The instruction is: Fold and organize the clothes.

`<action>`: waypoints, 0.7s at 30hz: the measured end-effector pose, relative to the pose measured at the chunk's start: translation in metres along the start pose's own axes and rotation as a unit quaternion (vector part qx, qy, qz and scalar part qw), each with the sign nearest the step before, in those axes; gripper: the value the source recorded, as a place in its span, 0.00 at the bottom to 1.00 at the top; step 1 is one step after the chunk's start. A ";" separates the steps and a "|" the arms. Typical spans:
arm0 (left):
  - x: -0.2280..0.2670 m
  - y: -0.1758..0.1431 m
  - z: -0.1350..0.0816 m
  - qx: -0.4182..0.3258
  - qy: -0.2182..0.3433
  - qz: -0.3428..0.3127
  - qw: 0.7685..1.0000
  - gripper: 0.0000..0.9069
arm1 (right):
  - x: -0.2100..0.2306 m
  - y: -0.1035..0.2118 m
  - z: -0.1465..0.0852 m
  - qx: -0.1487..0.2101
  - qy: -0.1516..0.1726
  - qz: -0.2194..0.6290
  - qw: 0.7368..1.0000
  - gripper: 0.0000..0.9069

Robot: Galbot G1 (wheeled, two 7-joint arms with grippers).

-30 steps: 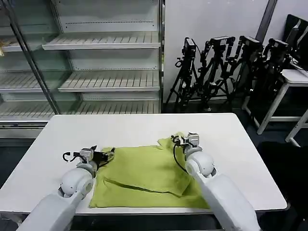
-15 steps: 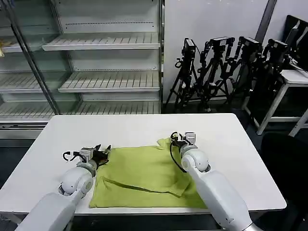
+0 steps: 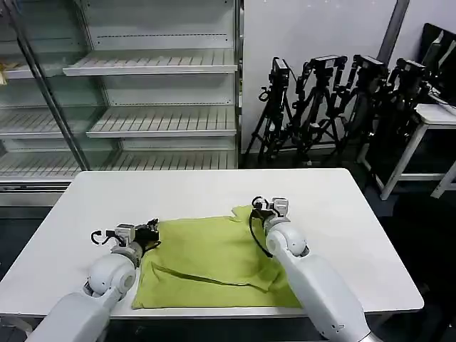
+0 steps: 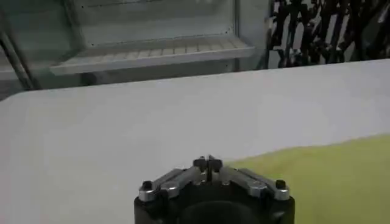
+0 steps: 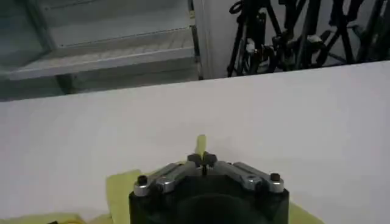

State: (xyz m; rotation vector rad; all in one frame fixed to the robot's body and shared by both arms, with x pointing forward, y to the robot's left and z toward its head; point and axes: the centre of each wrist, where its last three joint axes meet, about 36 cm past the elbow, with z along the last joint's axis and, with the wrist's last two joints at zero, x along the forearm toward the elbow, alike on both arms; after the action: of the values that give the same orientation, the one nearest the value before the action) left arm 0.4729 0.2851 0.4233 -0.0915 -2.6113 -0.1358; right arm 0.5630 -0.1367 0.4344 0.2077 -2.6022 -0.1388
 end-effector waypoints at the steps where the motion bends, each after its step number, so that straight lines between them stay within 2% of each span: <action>1: 0.001 0.000 0.000 0.001 -0.003 0.001 1.000 0.02 | 0.002 0.000 0.000 -0.001 -0.003 -0.002 1.000 0.00; 14: 0.035 0.001 -0.017 0.017 -0.081 0.023 0.996 0.02 | 0.046 -0.011 -0.012 0.000 -0.068 -0.021 0.997 0.00; 21: 0.056 -0.001 -0.020 0.019 -0.106 0.031 0.994 0.02 | 0.081 -0.017 -0.010 0.004 -0.103 -0.034 0.994 0.00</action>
State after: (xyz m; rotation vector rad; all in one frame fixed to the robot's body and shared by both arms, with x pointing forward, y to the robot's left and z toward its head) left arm 0.4347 0.2840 0.4686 -0.1814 -2.8189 -0.0568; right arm 0.5009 -0.1678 0.4805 0.3005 -2.8013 -0.1827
